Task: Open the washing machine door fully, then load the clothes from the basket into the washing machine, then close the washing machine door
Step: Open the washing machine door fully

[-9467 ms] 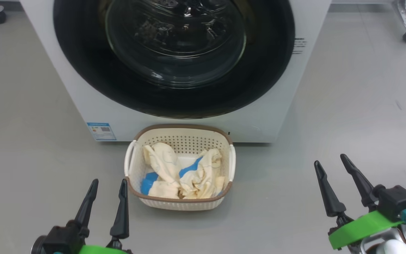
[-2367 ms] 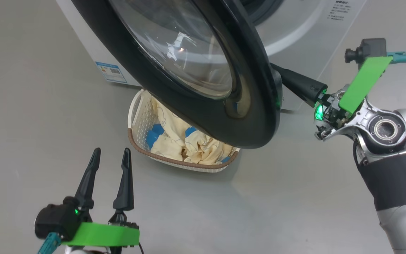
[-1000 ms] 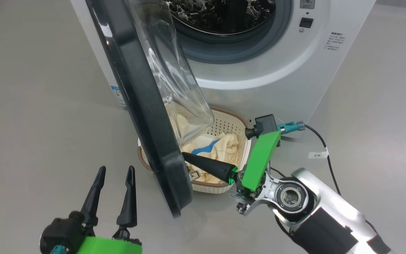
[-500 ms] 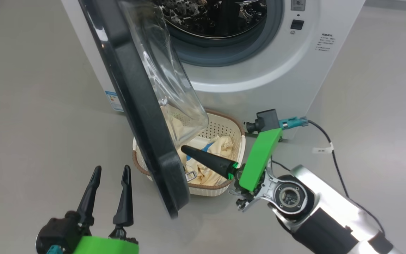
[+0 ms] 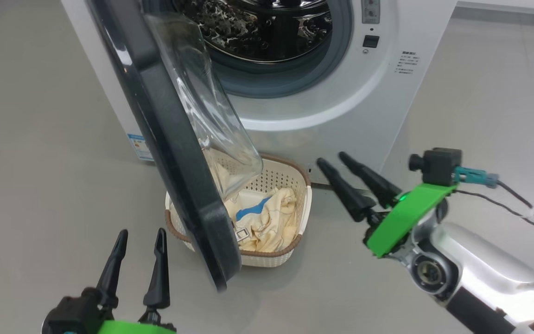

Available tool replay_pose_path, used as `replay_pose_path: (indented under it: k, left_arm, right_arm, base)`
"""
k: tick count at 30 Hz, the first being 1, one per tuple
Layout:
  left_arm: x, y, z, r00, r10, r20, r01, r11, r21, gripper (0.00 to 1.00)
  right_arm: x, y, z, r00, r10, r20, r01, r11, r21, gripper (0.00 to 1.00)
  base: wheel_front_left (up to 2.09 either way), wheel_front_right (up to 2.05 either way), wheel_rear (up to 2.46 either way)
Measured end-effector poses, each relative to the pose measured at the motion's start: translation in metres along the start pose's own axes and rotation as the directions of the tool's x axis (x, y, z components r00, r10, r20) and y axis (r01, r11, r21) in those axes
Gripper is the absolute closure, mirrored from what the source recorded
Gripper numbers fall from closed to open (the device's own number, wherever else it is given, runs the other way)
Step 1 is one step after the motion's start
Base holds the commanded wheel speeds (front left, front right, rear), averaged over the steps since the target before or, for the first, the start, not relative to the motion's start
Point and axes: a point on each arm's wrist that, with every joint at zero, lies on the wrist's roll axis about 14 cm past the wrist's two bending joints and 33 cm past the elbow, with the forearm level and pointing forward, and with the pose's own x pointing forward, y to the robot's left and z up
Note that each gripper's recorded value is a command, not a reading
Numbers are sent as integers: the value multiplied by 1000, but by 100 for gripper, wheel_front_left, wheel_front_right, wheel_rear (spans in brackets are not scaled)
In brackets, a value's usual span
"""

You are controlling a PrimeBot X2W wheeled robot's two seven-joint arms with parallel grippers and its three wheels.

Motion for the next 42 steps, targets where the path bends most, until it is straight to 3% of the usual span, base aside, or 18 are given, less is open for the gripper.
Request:
replay_pose_path:
  k: [2,6,9,16,23,30,42]
  left_arm:
    - [-3,-1,-3,1000,-1,-9,1,1000,-2,0]
    - [-5,-1,-6,1000,-4,-20,4,1000,-3,0]
    - [-4,-3,-5,1000,-14,-16,14,1000,-2,0]
    - [-4,-6,-2,1000,-25,-8,25,1000,0,0]
    - [-5,-8,-7,999,-32,-23,31,1000,-3,0]
    - [-2,-9,-6,999,-38,-21,38,999,-1,0]
    - [-5,-9,-10,999,-41,-35,41,999,-2,0]
  right_arm:
    - [-9,-16,2,999,-38,0,37,995,-89,0]
    - [-17,-31,26,994,-86,74,97,981,-167,0]
    - [-30,-45,60,976,-127,179,173,947,-271,0]
    - [-85,-80,73,915,-279,293,381,837,-393,0]
    - [-123,-92,71,853,-379,359,512,744,-429,0]
    - [-157,-98,61,778,-479,407,619,696,-364,0]
    - [-199,-104,49,706,-575,413,707,591,-387,0]
  base:
    - [0,0,0]
    - [0,0,0]
    - [0,0,0]
    - [0,0,0]
    - [0,0,0]
    - [0,0,0]
    - [0,0,0]
